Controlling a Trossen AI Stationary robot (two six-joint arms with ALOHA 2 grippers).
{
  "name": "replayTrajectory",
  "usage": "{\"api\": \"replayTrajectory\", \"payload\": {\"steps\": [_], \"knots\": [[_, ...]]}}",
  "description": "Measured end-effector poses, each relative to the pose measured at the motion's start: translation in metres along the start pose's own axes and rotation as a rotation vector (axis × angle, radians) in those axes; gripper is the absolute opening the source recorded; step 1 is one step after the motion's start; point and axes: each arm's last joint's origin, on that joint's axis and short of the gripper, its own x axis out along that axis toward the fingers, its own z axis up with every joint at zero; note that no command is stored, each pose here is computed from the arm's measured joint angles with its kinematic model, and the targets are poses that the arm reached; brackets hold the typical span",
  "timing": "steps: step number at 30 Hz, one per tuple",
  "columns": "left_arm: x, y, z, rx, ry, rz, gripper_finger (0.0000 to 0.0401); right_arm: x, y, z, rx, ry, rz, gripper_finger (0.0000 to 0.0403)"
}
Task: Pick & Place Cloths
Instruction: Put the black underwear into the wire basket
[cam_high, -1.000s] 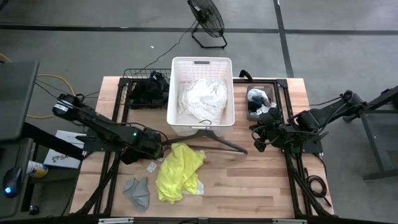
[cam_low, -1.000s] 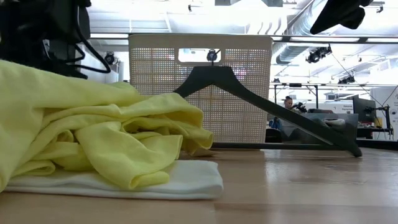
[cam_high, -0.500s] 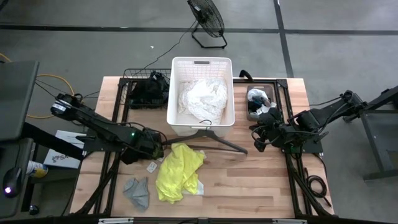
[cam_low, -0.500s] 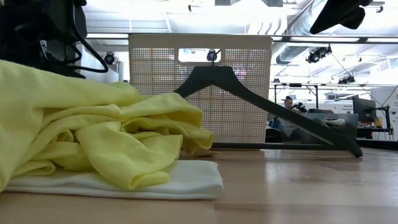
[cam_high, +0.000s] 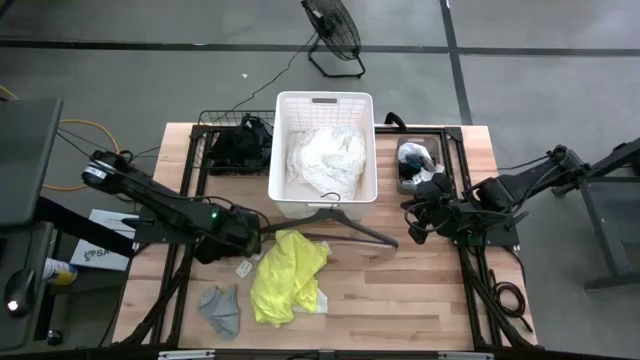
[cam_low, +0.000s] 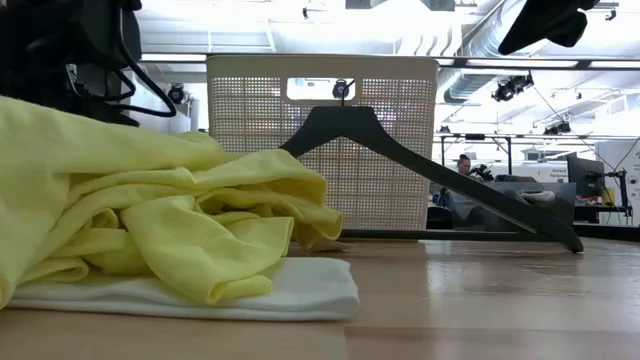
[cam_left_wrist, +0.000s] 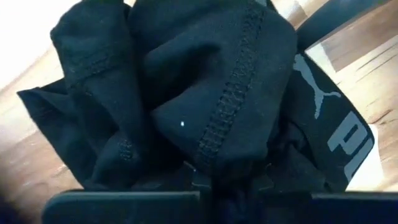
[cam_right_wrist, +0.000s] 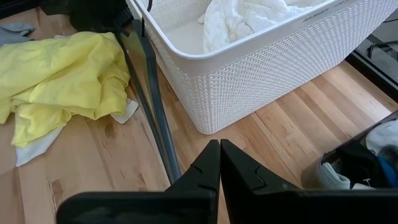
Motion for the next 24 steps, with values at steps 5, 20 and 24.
{"api": "replayTrajectory", "payload": {"steps": [5,20,24], "knots": [[-0.019,-0.006,0.004,0.063,0.013,0.047,0.0022,0.000,0.000,0.000,0.000,0.000,0.000,0.0002],[-0.114,-0.018,0.028,0.173,-0.246,0.228,0.0021,0.000,0.000,0.000,-0.001,0.000,-0.001,0.0002],[-0.141,-0.016,0.032,0.185,-0.307,0.264,0.0021,0.000,0.000,0.000,-0.002,0.000,-0.001,0.0002]]}}
